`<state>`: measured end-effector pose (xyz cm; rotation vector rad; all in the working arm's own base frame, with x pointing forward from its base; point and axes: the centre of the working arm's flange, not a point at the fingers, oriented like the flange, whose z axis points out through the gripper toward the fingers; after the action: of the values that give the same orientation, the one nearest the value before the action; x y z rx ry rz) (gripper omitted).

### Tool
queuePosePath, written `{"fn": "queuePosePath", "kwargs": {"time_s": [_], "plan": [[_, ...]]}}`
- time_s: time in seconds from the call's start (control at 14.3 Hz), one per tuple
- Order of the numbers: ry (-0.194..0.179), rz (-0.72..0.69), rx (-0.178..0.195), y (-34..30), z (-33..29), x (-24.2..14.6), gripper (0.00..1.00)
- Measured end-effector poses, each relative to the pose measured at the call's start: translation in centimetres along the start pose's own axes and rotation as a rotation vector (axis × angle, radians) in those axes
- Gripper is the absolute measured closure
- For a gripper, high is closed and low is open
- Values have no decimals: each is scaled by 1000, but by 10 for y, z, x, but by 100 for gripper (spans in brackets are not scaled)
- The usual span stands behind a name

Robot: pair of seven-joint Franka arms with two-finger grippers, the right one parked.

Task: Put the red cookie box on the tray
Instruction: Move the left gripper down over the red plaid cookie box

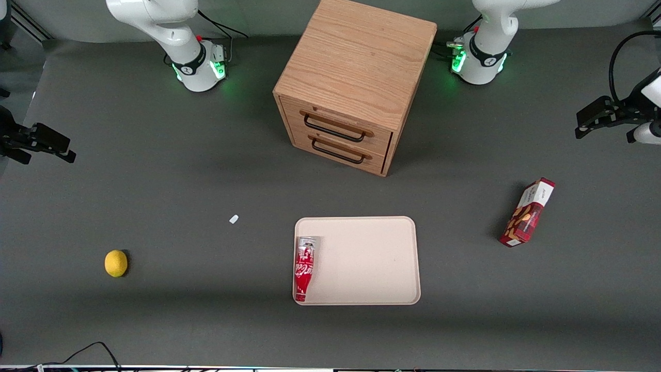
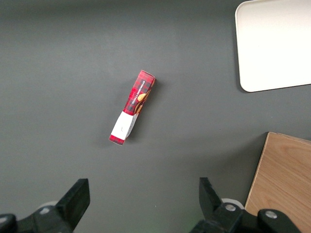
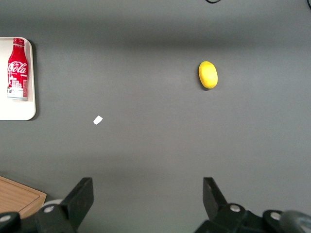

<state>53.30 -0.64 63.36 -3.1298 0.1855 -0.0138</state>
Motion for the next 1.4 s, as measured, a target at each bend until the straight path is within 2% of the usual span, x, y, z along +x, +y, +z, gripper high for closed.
{"fn": "queuePosePath", "kwargs": {"time_s": [0.21, 0.63, 0.77, 0.91, 1.19, 1.4], "plan": [[-2, 0, 0, 0, 1, 0, 0], [-34, 12, -6, -5, 40, 17, 0], [-57, 97, 9, -8, 71, 23, 0], [-65, 190, 19, -13, 109, 29, 0], [-49, 275, 33, -25, 198, 30, 0], [-10, 341, 40, -38, 256, 26, 0]]}}
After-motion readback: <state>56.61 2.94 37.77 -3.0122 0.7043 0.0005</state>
